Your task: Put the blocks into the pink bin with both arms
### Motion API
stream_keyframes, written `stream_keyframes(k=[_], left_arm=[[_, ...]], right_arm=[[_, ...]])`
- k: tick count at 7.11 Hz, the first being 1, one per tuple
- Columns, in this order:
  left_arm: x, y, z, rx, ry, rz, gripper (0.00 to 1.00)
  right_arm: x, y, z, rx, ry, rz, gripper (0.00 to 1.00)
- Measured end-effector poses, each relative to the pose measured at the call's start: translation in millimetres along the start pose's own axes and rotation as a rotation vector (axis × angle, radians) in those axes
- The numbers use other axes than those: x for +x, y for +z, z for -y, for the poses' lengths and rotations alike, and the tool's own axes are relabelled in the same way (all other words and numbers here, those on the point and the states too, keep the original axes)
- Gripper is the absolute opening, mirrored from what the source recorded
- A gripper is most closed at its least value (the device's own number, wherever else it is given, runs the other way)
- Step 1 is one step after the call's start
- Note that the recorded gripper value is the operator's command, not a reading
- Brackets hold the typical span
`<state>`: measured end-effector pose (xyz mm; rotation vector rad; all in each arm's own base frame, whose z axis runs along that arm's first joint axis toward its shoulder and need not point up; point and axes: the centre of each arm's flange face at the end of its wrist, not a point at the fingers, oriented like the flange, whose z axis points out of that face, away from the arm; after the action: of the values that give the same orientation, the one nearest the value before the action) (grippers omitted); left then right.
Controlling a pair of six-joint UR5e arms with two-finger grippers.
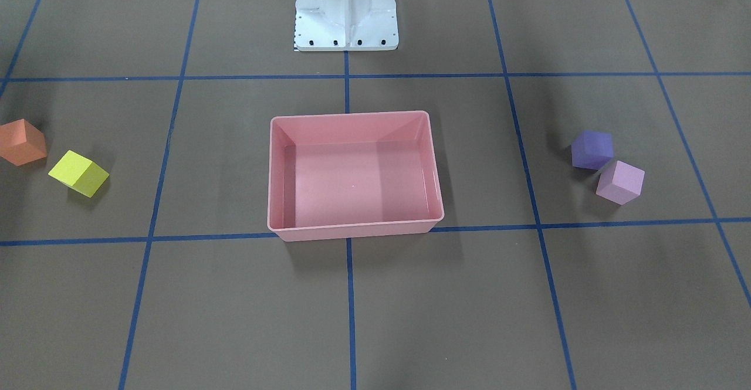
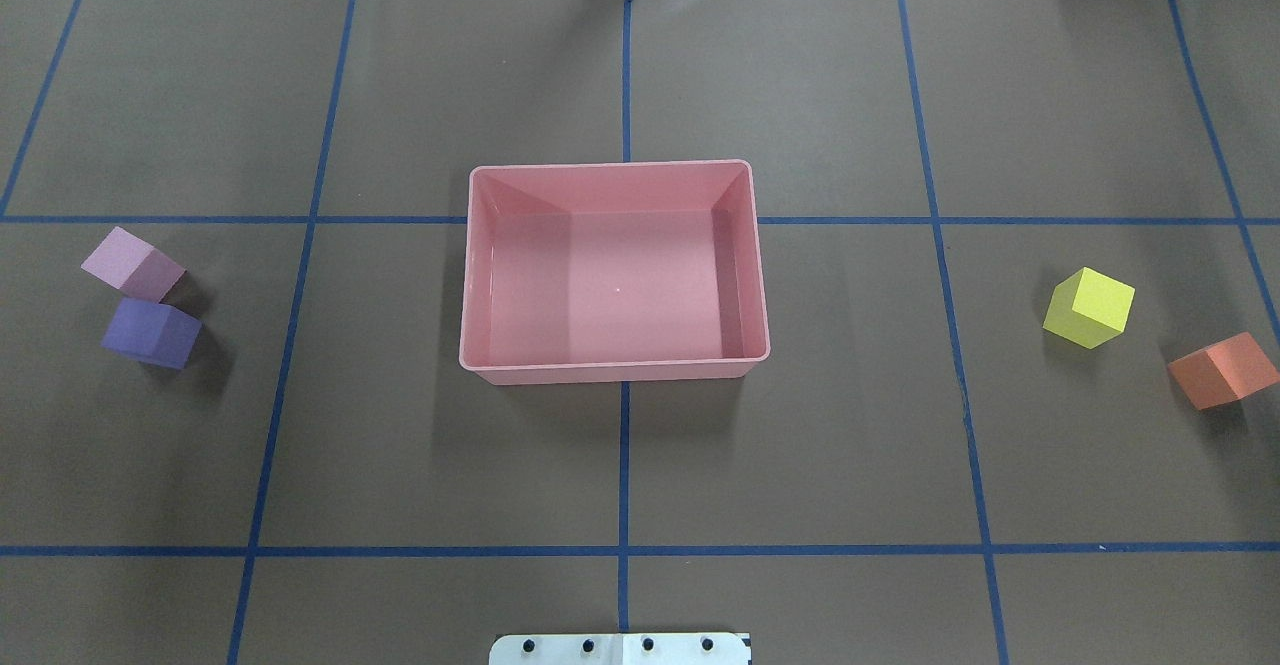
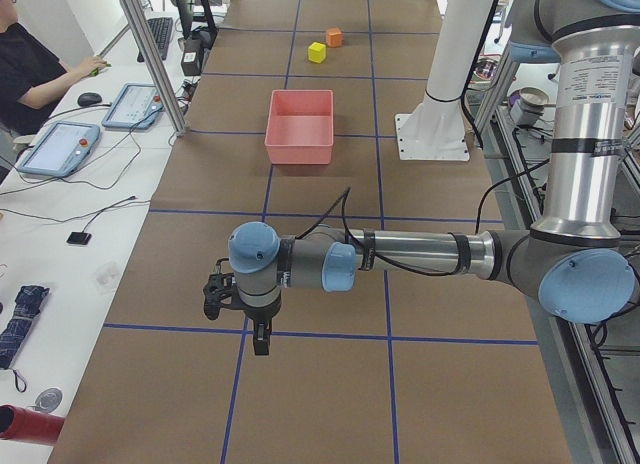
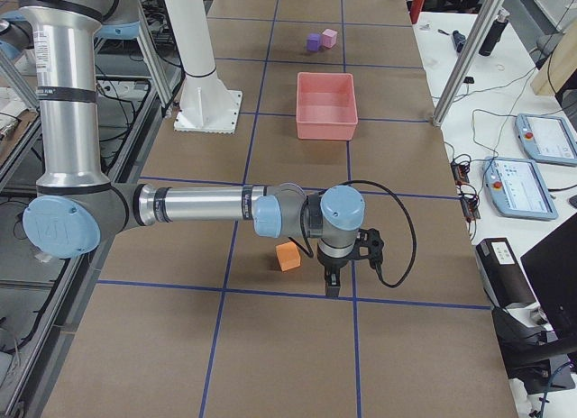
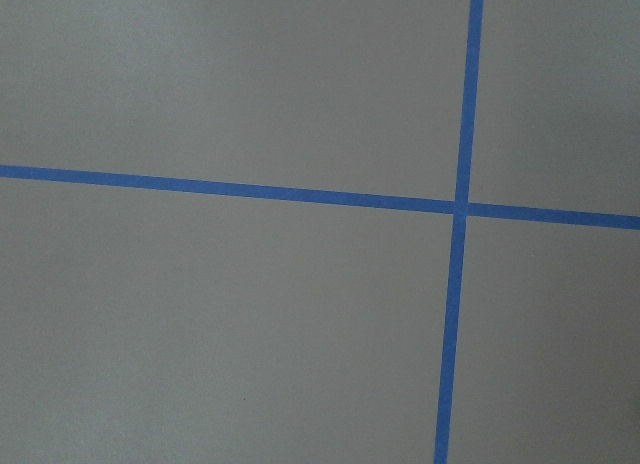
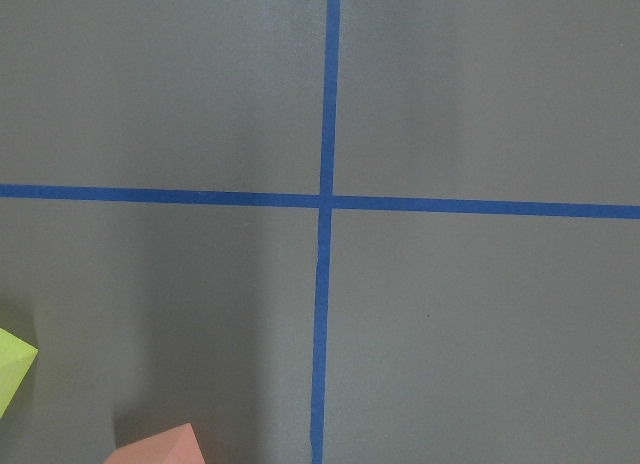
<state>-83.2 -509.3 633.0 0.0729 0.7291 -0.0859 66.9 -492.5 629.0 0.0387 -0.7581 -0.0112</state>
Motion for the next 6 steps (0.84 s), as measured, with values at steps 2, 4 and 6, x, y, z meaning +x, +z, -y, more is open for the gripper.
stream_keyframes(k=[2, 4, 6], left_arm=[[43.4, -26.8, 25.3, 0.063, 0.082, -0.013, 1.0], [103.7, -25.6, 28.4, 0.055, 0.126, -0.045, 1.0], [169.8, -9.6, 19.5, 0.013, 0.157, -0.085, 1.0]], right_arm=[[-1.2, -0.9, -1.0, 0.002, -0.001, 0.004, 1.0], [-2.4, -1.6, -1.2, 0.003, -0.003, 0.009, 1.0], [-3.0, -2.2, -0.4, 0.004, -0.004, 0.01, 1.0]])
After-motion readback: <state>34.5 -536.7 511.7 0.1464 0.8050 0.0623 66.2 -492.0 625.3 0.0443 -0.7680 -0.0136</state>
